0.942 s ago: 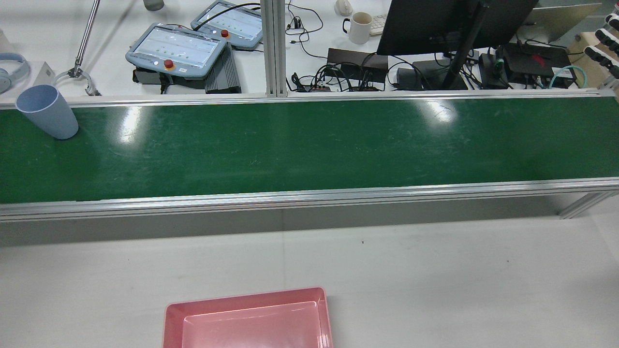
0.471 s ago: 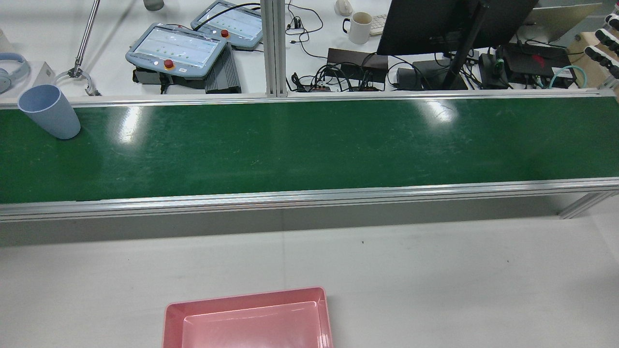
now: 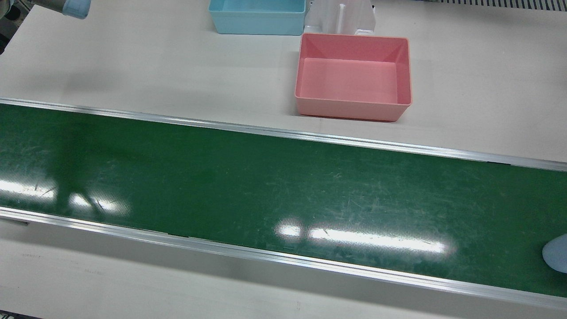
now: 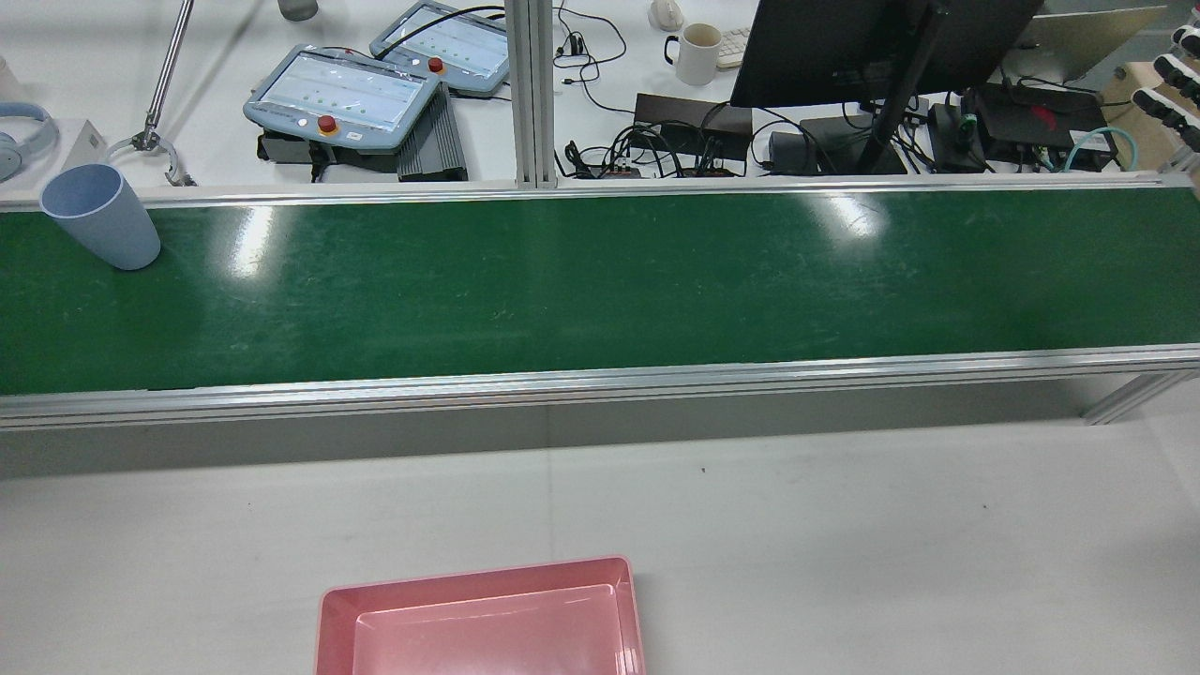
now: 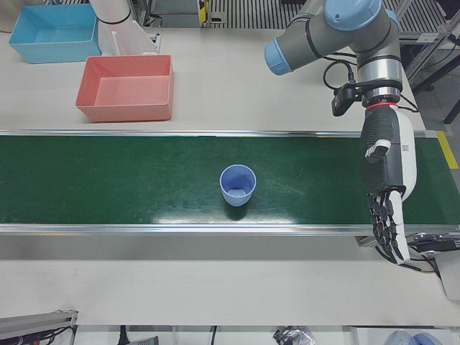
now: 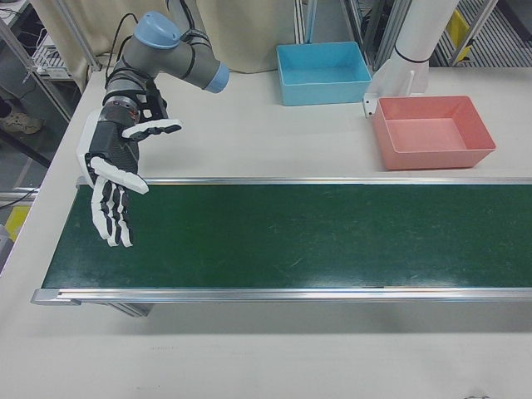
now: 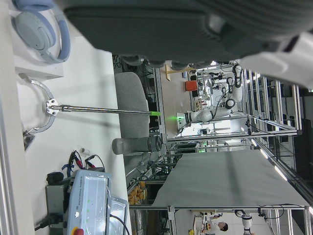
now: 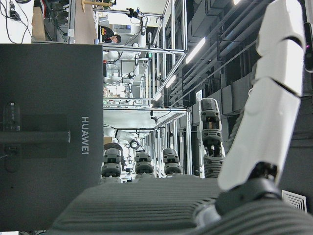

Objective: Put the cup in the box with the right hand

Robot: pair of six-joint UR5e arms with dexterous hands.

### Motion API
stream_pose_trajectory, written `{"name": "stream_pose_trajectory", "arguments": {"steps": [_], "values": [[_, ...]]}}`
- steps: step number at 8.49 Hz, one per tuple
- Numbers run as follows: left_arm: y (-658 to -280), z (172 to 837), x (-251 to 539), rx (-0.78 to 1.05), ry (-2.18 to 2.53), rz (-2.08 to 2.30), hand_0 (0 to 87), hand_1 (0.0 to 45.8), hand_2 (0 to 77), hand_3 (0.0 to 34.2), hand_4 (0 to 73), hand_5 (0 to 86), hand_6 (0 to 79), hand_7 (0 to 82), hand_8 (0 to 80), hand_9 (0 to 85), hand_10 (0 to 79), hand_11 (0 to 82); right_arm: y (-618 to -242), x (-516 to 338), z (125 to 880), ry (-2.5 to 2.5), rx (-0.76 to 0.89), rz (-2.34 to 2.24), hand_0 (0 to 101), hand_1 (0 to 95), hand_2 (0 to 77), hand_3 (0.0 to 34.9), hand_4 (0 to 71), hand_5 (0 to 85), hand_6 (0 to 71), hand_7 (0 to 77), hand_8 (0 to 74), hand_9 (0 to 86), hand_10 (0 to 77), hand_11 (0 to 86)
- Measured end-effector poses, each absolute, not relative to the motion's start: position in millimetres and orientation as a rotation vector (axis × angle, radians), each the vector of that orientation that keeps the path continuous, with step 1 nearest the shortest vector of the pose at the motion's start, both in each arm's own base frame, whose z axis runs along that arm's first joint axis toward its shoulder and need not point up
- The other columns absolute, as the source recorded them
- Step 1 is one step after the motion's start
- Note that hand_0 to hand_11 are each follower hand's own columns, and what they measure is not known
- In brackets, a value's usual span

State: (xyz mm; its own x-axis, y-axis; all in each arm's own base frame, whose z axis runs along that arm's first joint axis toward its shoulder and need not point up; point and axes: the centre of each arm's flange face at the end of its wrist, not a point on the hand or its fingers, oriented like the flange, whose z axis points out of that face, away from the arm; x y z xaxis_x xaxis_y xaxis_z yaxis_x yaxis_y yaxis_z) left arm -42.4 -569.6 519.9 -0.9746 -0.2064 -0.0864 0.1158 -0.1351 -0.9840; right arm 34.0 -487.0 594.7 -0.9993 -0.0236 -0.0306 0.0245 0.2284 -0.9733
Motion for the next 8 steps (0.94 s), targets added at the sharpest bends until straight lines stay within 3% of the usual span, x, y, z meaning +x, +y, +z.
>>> {"name": "stream_pose_trajectory", "arguments": {"steps": [5, 7, 8], "values": [[-569.5, 519.6, -42.2, -0.103, 1.91, -2.215, 0.0, 0.5, 0.5, 0.0, 0.0, 0.0, 0.0, 0.0, 0.0, 0.5, 0.0, 0.0, -486.7, 33.9, 593.9, 2.433, 0.0, -1.927, 50, 18.0, 10.4, 9.8, 20.7, 5.5, 2.7, 15.3, 7.1, 8.2, 6.0, 10.4], [-569.6, 519.7, -42.3, -0.103, 1.911, -2.215, 0.0, 0.5, 0.5, 0.0, 0.0, 0.0, 0.0, 0.0, 0.0, 0.5, 0.0, 0.0, -486.8, 33.8, 594.7, 2.431, -0.002, -1.929, 50, 15.3, 9.8, 7.9, 24.5, 5.5, 3.8, 20.2, 12.0, 13.1, 9.3, 13.6], [-569.6, 519.8, -42.4, -0.103, 1.911, -2.215, 0.0, 0.5, 0.5, 0.0, 0.0, 0.0, 0.0, 0.0, 0.0, 0.5, 0.0, 0.0, -487.0, 33.8, 594.2, 2.432, -0.002, -1.928, 50, 15.3, 9.8, 10.1, 21.3, 4.9, 3.8, 21.3, 10.9, 13.1, 9.3, 13.6]]}}
